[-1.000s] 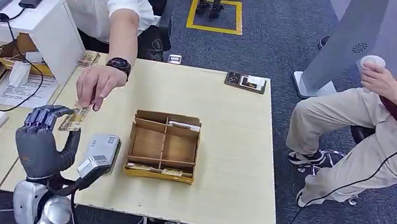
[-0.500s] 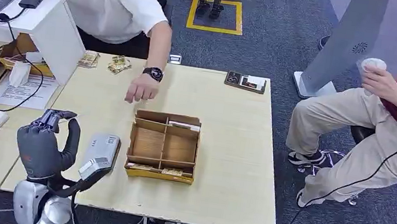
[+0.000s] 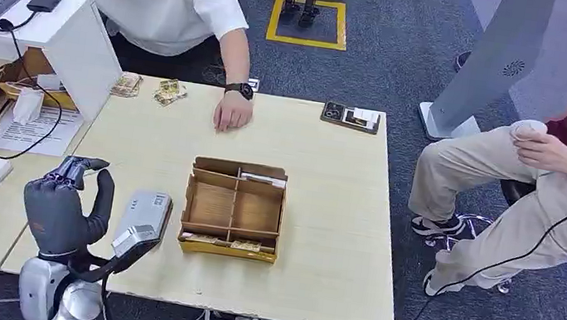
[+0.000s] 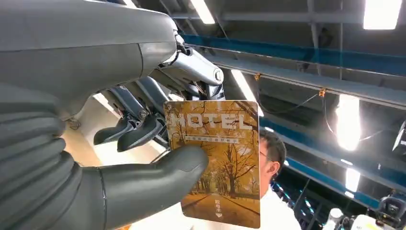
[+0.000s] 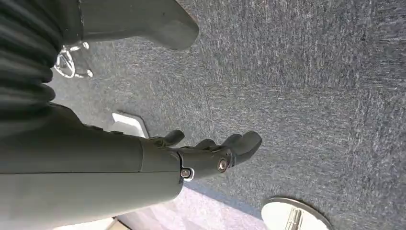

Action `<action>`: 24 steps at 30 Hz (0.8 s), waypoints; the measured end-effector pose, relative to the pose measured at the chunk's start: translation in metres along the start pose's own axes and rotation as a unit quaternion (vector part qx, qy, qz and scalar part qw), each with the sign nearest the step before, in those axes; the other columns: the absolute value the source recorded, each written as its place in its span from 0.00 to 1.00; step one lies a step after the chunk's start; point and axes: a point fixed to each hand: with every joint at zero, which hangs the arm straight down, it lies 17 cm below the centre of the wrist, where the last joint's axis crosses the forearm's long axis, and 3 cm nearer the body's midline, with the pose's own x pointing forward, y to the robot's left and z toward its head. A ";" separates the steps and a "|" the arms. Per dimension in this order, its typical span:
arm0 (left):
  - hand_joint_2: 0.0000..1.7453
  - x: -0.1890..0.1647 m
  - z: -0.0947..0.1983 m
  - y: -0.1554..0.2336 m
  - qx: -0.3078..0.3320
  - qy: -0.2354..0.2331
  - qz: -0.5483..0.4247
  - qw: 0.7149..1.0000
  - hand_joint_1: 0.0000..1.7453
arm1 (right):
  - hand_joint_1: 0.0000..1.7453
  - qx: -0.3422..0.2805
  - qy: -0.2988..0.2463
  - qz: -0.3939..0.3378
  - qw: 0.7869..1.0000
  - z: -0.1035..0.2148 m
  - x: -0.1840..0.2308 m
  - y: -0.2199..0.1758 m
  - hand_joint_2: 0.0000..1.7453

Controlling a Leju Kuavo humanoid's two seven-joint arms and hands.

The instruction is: Pass the card to the sensor for recognition and then transmit it.

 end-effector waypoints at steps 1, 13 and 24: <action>1.00 0.000 0.000 0.000 -0.001 0.001 -0.002 1.000 1.00 | 0.00 0.000 0.001 -0.001 1.000 0.000 0.000 0.000 1.00; 1.00 -0.022 0.013 -0.004 -0.037 -0.006 -0.080 0.996 1.00 | 0.00 0.001 0.004 -0.002 1.000 -0.001 -0.004 -0.001 1.00; 1.00 -0.057 0.025 -0.001 -0.054 0.053 -0.124 0.989 1.00 | 0.00 -0.001 0.011 -0.006 1.000 -0.001 -0.008 -0.002 1.00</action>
